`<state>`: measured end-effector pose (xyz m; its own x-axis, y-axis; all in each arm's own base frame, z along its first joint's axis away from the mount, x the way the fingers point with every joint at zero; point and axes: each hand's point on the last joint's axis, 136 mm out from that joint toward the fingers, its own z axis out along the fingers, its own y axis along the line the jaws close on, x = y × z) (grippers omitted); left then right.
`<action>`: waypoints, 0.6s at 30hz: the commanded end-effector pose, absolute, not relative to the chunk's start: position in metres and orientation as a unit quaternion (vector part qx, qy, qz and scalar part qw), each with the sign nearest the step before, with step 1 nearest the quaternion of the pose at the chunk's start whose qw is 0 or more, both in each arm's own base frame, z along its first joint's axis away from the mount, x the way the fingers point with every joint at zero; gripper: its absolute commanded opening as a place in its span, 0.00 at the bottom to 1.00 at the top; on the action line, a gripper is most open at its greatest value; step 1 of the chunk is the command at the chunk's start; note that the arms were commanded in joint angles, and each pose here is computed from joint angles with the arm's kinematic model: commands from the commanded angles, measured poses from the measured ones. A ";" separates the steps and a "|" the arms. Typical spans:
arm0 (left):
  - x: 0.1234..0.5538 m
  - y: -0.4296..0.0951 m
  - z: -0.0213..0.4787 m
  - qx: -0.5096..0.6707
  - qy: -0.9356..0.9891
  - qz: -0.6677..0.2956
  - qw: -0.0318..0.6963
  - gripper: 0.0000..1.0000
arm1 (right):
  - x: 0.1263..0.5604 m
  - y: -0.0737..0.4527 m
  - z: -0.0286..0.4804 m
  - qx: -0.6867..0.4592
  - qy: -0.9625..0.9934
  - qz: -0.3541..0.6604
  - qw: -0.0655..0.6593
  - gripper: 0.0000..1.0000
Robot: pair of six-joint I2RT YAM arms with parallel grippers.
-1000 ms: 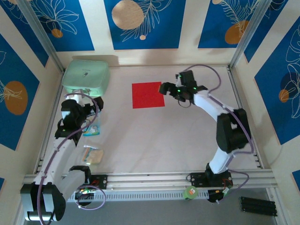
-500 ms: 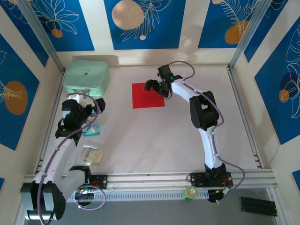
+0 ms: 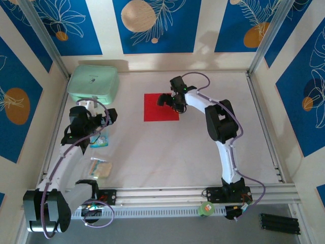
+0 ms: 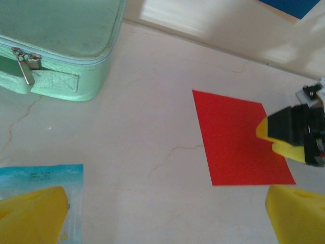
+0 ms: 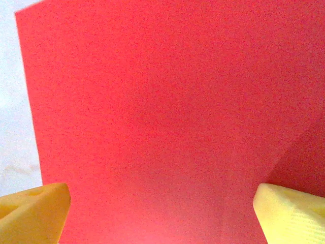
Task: Fold a paper plane with a square sheet of paper (pick it up from the middle)
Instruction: Move the square sheet of paper to the center of the table.
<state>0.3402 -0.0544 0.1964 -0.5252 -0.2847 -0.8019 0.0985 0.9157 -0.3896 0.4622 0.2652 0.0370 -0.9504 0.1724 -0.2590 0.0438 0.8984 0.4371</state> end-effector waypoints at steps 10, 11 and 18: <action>0.332 -0.072 0.204 -0.075 0.861 -0.255 0.434 0.99 | 0.280 0.271 0.015 0.156 0.967 0.202 -0.024 0.95; 0.332 -0.073 0.203 -0.081 0.861 -0.263 0.428 0.99 | 0.272 0.275 0.017 0.163 0.963 0.211 -0.030 0.95; 0.325 -0.103 0.180 -0.109 0.888 -0.300 0.332 0.99 | 0.297 0.292 0.083 0.161 0.932 0.324 0.032 0.94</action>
